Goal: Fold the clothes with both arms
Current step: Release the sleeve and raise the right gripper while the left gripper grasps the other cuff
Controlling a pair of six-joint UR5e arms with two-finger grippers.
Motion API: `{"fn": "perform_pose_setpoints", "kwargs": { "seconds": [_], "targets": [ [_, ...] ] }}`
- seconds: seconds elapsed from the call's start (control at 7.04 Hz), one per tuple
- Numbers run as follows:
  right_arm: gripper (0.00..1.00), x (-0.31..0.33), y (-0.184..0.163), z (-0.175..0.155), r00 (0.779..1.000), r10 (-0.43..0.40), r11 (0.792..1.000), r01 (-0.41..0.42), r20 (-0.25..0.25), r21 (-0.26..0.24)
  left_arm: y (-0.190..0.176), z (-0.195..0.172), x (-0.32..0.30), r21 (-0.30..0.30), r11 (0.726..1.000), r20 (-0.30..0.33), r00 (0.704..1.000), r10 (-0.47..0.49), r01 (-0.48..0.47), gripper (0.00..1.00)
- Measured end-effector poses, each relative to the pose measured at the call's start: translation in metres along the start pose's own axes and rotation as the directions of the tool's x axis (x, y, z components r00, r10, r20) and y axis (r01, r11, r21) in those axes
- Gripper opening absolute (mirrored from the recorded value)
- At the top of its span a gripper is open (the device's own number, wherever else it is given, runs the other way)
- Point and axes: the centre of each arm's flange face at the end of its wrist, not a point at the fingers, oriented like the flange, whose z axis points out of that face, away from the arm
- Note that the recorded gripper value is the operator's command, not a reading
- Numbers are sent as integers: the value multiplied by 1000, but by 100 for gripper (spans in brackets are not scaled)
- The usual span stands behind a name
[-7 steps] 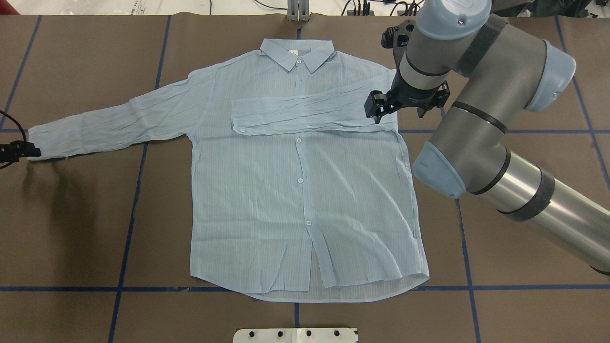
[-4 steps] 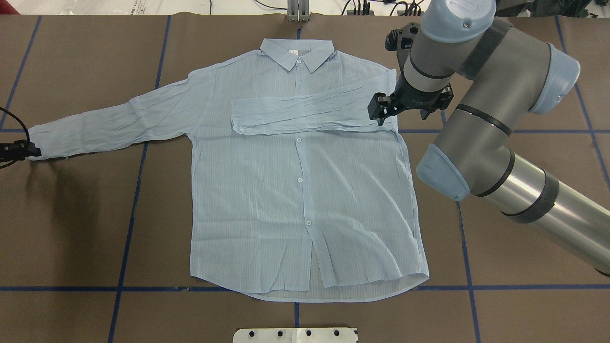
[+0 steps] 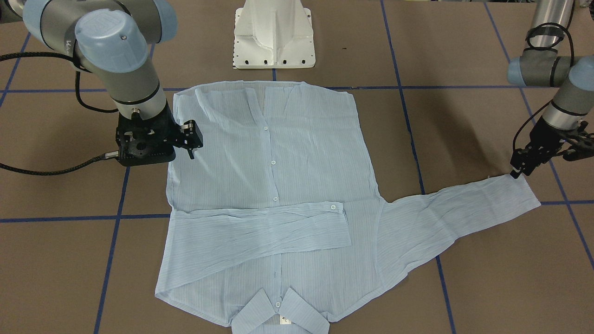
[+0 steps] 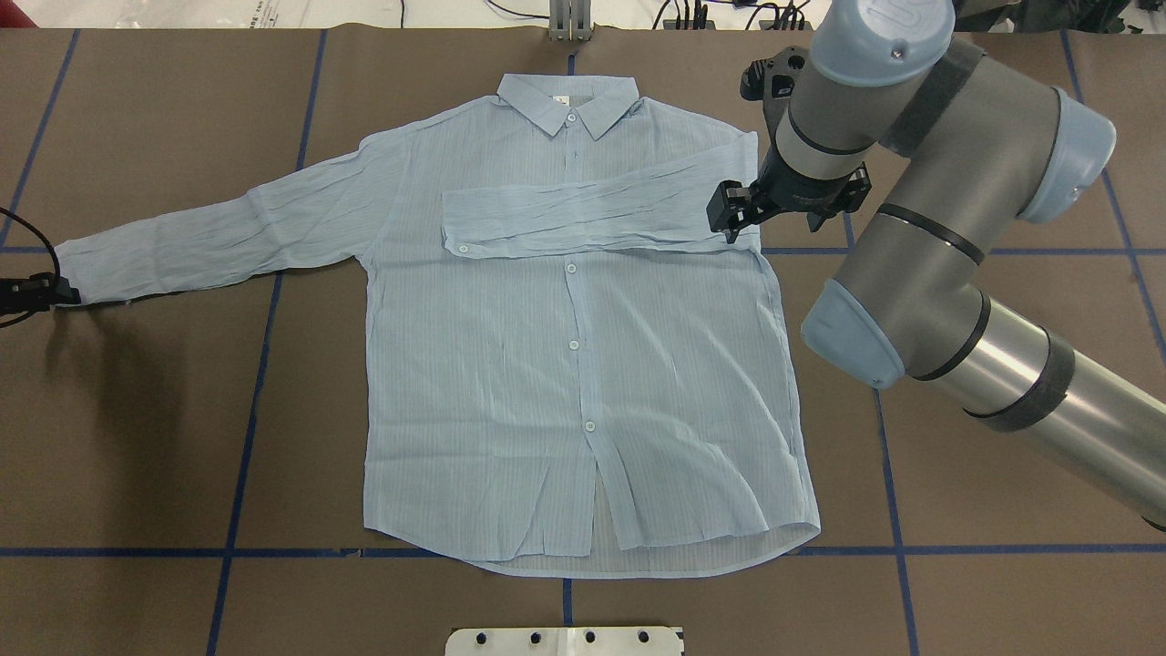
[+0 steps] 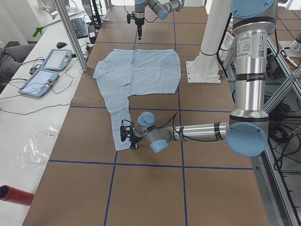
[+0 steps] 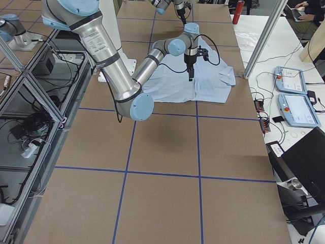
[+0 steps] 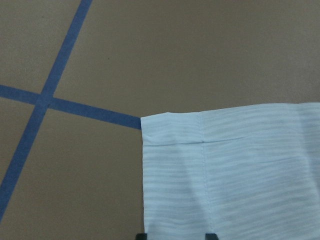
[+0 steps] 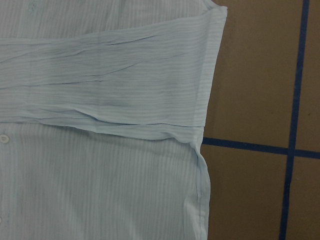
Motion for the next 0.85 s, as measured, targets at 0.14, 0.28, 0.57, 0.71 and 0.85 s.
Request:
{"fn": "perform_pose_setpoints", "kwargs": {
  "seconds": [0.14, 0.28, 0.57, 0.71, 0.85],
  "targets": [
    [100, 0, 0, 0, 1000, 0, 1000, 0, 0, 0, 0, 0, -1, -1, 1000, 2, 1000, 1, -1, 40],
    [100, 1, 0, 1, 1000, 1, 1000, -1, -1, -1, 1, 1, 0, -1, 1000, 2, 1000, 2, -2, 32],
    [100, 1, 0, 1, 1000, 1, 1000, -1, -2, -2, 1, 2, 0, 0, 1000, 4, 1000, 6, -6, 6],
    [100, 2, 1, 2, 1000, 2, 1000, -2, -2, -3, 2, 2, 0, -1, 1000, 4, 1000, 7, -7, 0],
    [100, 3, 1, 2, 1000, 3, 1000, -3, -3, -3, 2, 2, 1, 0, 1000, 4, 1000, 8, -8, 0]
  ]
}}
